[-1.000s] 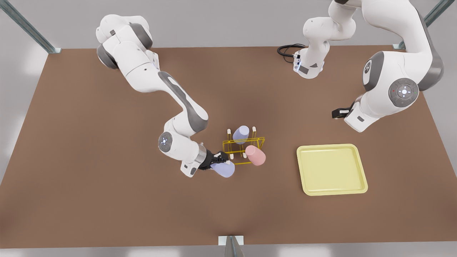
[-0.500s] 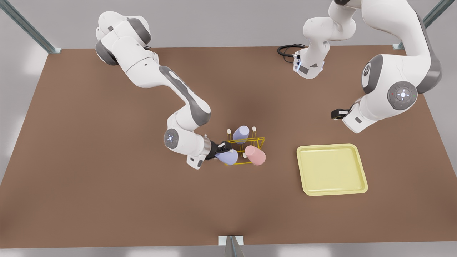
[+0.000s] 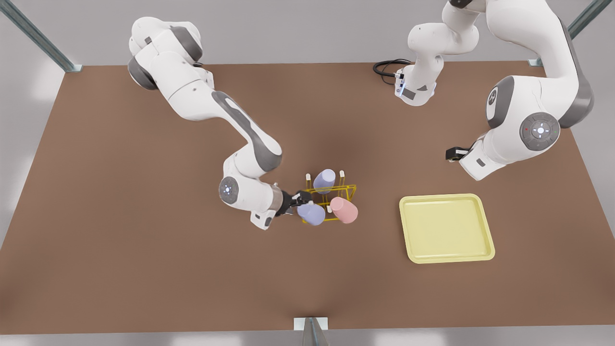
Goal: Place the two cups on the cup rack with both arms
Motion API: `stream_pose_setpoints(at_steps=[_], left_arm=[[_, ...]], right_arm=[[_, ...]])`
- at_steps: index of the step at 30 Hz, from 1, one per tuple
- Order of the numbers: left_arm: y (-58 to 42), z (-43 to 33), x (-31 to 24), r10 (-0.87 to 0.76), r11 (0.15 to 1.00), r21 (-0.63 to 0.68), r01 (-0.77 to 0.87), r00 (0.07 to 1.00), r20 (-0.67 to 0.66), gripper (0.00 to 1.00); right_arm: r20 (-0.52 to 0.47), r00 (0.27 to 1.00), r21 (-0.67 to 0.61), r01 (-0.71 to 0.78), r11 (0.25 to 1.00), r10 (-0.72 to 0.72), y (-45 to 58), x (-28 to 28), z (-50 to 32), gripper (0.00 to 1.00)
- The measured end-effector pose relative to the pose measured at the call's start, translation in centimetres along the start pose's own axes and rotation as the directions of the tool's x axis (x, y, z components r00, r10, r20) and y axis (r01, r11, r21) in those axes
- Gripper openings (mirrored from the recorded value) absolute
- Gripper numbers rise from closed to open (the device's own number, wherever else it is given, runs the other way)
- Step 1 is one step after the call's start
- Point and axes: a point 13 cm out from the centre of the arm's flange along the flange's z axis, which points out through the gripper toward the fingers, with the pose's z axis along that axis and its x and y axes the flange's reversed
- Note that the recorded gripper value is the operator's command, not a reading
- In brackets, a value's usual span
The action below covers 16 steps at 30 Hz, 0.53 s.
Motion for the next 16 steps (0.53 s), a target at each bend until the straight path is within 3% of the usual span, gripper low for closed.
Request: stream_pose_setpoints(at_steps=[3,6,10,13,16], left_arm=[[0.0,0.0,0.0,0.005,1.000,-0.001,-0.005,1.000,0.001,1.00],[0.0,-0.1,0.0,0.009,1.000,-0.001,-0.009,1.000,0.002,1.00],[0.0,-0.1,0.0,0.013,1.000,-0.001,-0.013,1.000,0.003,1.00],[0.0,-0.2,-0.1,0.016,1.000,0.000,-0.016,1.000,0.004,1.00],[0.4,-0.4,-0.2,0.013,1.000,-0.001,-0.013,1.000,0.007,1.00]], right_arm=[[0.082,0.997,0.050,-0.001,0.999,-0.003,-2.2,-3.3,-11.4,1.00],[0.105,0.994,0.334,-0.055,0.941,0.021,-15.0,-3.2,-26.3,1.00],[0.098,0.995,0.555,-0.082,0.828,0.032,-16.9,3.9,-42.4,1.00],[0.048,0.994,0.618,-0.107,0.779,0.099,-17.6,11.2,-46.3,1.00],[0.019,0.988,0.639,-0.132,0.758,0.156,-19.0,14.5,-47.9,1.00]])
